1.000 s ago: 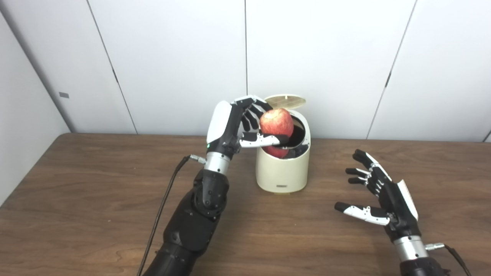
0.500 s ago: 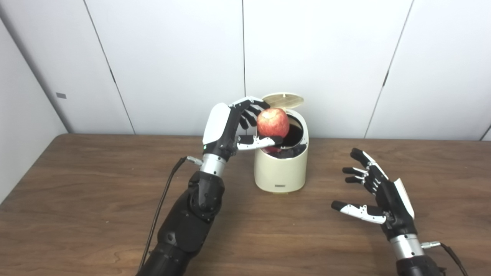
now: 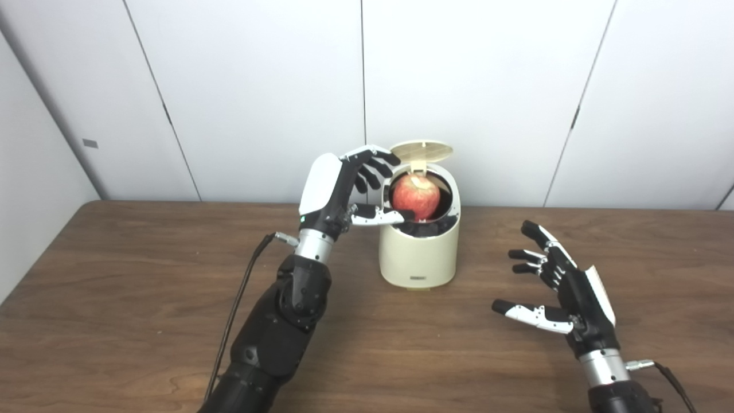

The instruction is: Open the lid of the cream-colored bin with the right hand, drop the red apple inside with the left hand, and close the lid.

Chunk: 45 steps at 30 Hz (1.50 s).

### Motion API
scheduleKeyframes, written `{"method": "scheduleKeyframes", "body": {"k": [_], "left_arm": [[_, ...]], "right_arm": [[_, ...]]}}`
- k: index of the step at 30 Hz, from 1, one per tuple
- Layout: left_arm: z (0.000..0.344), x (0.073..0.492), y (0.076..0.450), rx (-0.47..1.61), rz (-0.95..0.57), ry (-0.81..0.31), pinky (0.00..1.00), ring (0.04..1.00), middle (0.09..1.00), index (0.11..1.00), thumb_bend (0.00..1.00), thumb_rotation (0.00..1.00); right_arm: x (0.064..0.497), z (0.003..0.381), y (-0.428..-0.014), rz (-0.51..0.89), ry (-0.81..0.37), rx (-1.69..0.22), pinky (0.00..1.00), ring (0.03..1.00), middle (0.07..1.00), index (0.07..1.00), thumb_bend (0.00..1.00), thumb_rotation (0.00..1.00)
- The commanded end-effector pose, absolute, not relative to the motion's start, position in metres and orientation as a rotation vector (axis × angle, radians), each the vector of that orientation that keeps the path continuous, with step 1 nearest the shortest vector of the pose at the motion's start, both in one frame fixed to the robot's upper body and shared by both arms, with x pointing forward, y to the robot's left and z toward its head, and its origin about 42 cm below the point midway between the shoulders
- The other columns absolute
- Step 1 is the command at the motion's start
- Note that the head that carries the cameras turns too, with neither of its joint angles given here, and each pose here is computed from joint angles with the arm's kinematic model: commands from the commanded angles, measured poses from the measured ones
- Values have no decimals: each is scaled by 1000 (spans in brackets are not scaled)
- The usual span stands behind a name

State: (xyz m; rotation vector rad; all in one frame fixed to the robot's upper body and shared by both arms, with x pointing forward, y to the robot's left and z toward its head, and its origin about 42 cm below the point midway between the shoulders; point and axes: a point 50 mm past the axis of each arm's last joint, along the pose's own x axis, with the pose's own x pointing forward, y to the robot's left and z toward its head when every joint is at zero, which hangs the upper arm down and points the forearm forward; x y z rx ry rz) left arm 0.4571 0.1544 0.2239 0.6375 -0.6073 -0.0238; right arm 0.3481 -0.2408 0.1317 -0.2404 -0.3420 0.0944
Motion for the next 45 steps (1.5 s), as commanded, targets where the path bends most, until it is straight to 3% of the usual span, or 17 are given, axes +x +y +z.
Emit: {"method": "scheduleKeyframes", "body": {"k": [1, 16, 23, 28, 33, 39, 45], "left_arm": [[257, 462, 150, 621, -12, -717, 354, 449, 554, 631, 926, 115], [257, 456, 153, 607, -8, -725, 351, 451, 558, 619, 888, 122], [260, 451, 161, 487, -27, -733, 319, 444, 561, 604, 772, 16], [272, 446, 179, 452, -23, -730, 312, 457, 563, 611, 733, 19], [281, 443, 211, 422, -62, -723, 386, 508, 589, 627, 683, 14], [273, 439, 243, 329, -163, -628, 524, 619, 684, 688, 639, 19], [251, 432, 259, 303, -141, -546, 524, 620, 697, 705, 639, 72]], "right_arm": [[336, 107, -223, 94, -296, -180, 661, 746, 905, 881, 726, 166], [336, 106, -224, 100, -292, -177, 675, 753, 909, 885, 727, 161], [335, 105, -226, 103, -284, -196, 673, 748, 905, 887, 723, 176], [336, 104, -228, 103, -281, -201, 658, 742, 900, 884, 719, 165], [337, 104, -230, 102, -280, -199, 665, 744, 905, 885, 720, 172], [341, 104, -235, 98, -291, -206, 652, 736, 901, 883, 725, 193], [343, 104, -241, 94, -290, -212, 677, 742, 899, 882, 733, 213]]}}
